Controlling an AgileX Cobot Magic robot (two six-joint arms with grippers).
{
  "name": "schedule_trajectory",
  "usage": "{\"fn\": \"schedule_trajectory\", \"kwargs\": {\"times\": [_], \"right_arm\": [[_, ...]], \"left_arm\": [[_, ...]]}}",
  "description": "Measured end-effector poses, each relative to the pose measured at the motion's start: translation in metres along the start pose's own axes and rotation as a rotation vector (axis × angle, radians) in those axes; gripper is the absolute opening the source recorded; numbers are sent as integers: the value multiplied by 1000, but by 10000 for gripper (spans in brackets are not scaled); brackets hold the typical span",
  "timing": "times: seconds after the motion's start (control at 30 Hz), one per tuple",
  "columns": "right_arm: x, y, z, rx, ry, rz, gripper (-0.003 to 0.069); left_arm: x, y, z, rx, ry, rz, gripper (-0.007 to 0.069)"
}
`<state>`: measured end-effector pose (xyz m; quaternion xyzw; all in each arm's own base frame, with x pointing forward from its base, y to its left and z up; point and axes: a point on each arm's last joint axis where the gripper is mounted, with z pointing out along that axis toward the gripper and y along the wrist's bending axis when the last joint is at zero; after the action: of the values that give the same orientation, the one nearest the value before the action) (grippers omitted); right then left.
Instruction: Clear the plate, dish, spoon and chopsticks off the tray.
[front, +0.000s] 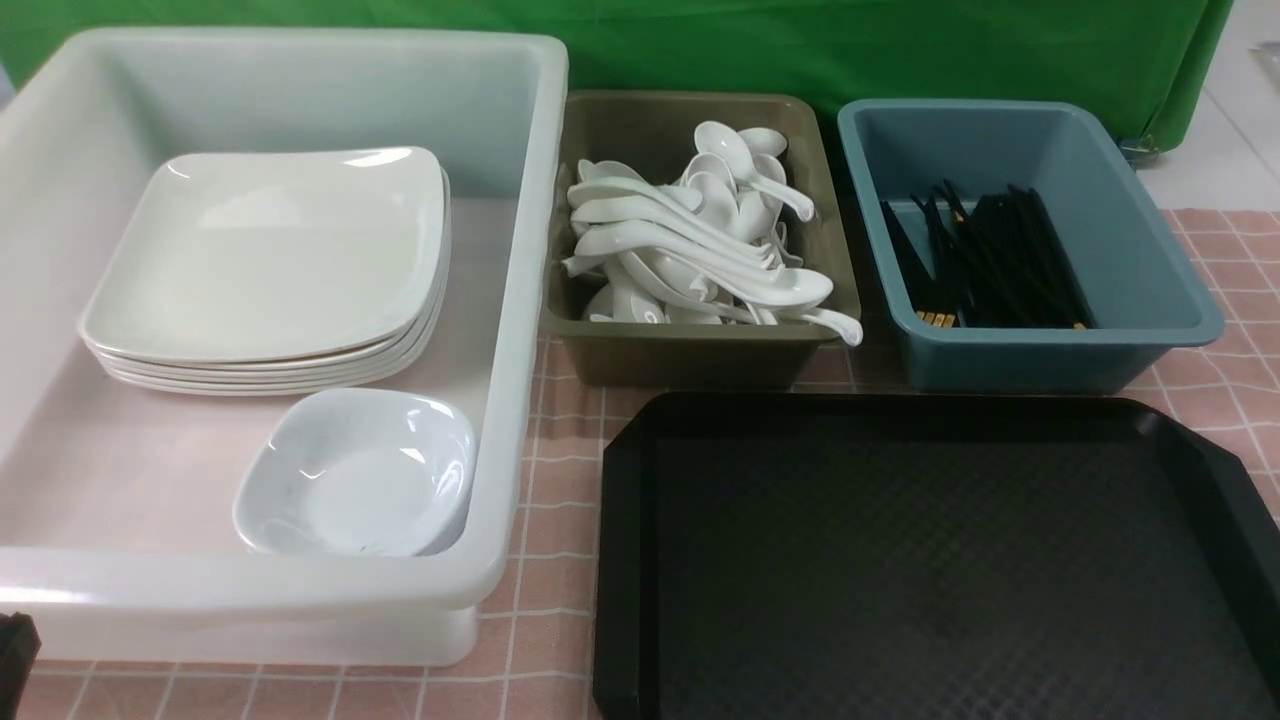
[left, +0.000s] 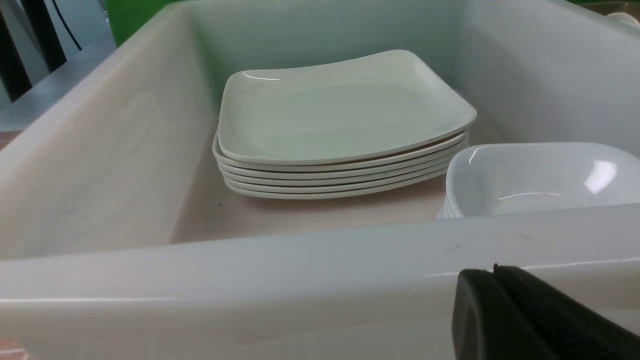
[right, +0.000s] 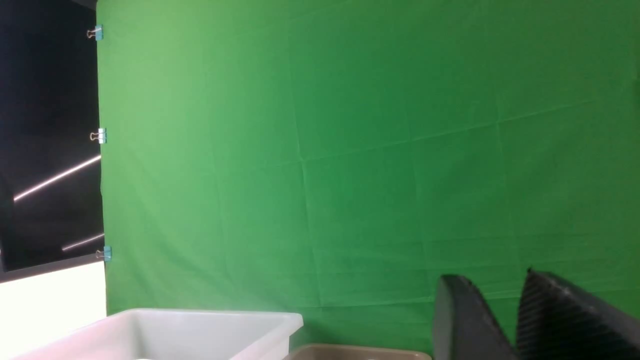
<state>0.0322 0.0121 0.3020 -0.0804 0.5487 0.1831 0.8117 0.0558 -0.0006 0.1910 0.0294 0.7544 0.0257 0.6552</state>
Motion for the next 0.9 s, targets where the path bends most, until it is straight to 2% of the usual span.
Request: {"fn": "schedule_trajectory", "kwargs": {"times": [0.73, 0.9], "right_arm": [[0, 0, 0, 0, 0, -3, 242], [9, 0, -1, 6, 94, -86, 242]], "left_arm": [[0, 0, 0, 0, 0, 0, 3], [0, 0, 0, 0, 0, 0, 3]]}}
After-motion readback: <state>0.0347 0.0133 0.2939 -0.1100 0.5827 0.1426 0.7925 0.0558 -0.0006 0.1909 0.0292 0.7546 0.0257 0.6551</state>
